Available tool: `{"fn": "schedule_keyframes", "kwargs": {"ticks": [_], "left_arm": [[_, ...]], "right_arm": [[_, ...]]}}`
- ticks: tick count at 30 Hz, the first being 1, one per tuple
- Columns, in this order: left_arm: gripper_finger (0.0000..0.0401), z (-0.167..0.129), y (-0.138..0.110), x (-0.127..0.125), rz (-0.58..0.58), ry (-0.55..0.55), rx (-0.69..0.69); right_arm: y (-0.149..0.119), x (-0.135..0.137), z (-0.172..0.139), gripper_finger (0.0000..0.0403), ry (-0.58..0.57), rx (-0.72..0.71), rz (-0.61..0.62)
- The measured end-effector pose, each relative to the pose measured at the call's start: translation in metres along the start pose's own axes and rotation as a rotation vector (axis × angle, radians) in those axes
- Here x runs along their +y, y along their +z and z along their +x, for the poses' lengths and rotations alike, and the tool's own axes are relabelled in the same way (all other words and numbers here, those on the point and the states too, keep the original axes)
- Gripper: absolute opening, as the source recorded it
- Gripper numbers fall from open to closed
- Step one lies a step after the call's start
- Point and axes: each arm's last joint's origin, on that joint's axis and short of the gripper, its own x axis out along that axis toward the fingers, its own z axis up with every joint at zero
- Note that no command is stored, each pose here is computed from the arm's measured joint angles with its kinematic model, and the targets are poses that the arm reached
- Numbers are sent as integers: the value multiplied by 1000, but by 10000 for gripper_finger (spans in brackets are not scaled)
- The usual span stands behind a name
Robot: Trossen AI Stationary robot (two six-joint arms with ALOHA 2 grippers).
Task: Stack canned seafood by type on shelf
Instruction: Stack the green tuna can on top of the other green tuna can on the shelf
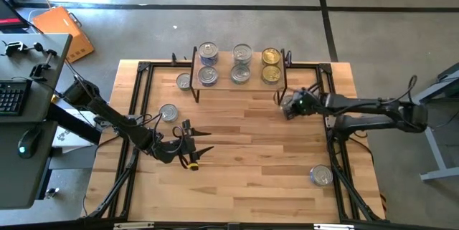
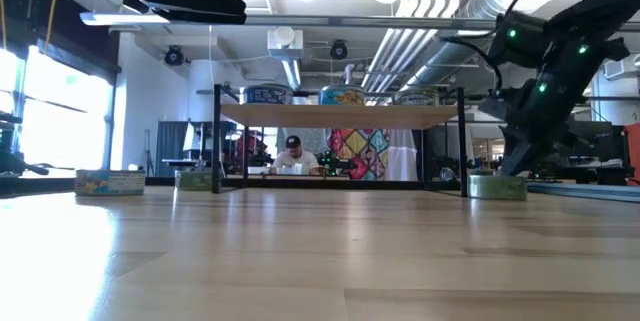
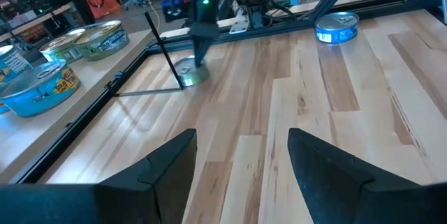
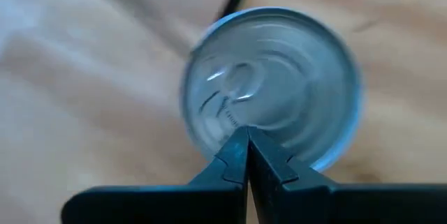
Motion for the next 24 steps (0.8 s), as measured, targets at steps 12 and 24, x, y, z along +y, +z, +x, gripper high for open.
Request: {"fn": "schedule_keyframes", "kwargs": {"ticks": [12,24], "left_arm": [[218,0,0,0,-26,0,0],[218,0,0,0,-32,-1,-4]], "right_arm": [[-52,62,-21,0,276,50,-78],[-84,152,12,0,572,-217,-152]]}}
